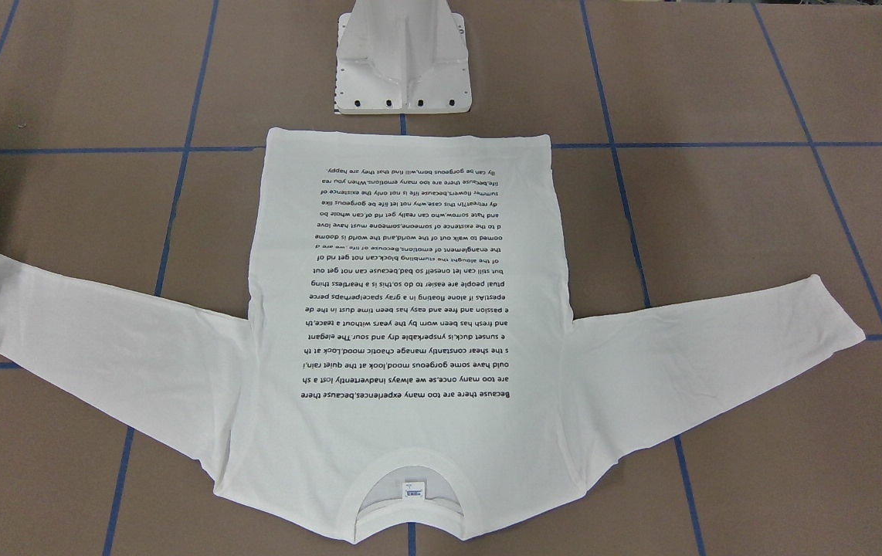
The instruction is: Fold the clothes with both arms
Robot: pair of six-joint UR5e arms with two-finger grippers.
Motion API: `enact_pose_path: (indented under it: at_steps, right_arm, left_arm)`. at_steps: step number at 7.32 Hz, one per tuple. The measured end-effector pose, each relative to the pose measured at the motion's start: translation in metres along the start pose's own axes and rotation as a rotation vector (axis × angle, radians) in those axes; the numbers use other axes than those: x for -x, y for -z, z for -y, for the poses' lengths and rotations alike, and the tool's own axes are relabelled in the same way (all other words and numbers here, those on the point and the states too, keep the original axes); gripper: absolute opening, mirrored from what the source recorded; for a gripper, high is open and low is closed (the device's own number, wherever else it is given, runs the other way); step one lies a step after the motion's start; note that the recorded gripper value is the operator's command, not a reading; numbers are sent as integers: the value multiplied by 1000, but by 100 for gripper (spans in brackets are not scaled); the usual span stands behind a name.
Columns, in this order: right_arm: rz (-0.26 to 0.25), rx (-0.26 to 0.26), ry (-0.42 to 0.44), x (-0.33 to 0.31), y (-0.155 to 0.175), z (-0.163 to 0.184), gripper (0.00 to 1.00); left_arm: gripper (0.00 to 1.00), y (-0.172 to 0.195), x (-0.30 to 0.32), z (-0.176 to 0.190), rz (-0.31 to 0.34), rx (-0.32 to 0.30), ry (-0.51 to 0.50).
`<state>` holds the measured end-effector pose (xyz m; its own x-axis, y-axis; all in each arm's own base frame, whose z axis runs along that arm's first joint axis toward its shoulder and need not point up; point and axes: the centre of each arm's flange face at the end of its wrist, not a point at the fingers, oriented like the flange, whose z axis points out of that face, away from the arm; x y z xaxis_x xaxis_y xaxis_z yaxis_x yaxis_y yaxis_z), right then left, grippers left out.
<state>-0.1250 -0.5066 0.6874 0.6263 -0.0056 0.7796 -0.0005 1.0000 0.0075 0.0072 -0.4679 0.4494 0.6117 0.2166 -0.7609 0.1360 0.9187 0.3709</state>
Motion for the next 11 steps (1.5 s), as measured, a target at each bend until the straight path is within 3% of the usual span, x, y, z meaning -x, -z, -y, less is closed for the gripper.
enact_pose_path:
  at_steps: [3,4,5,6,7,11]
  right_arm:
    - [-10,20,-16,-10,-10,-5,82]
    - [-13,27,-22,-13,-13,-7,76]
    - [-16,32,-24,-14,-16,-8,60]
    - [-18,33,-25,-15,-17,-8,23]
    - [-18,33,-24,-14,-17,-7,0]
    - [-11,29,-18,-8,-15,-2,0]
  left_arm:
    - [100,0,0,0,0,0,0]
    - [100,0,0,0,0,0,-1]
    - [100,0,0,0,-1,0,-3]
    - [100,1,-1,0,-1,-1,-6]
    - [100,1,-1,0,-1,-1,-8]
    - [100,1,0,-1,0,-2,-14]
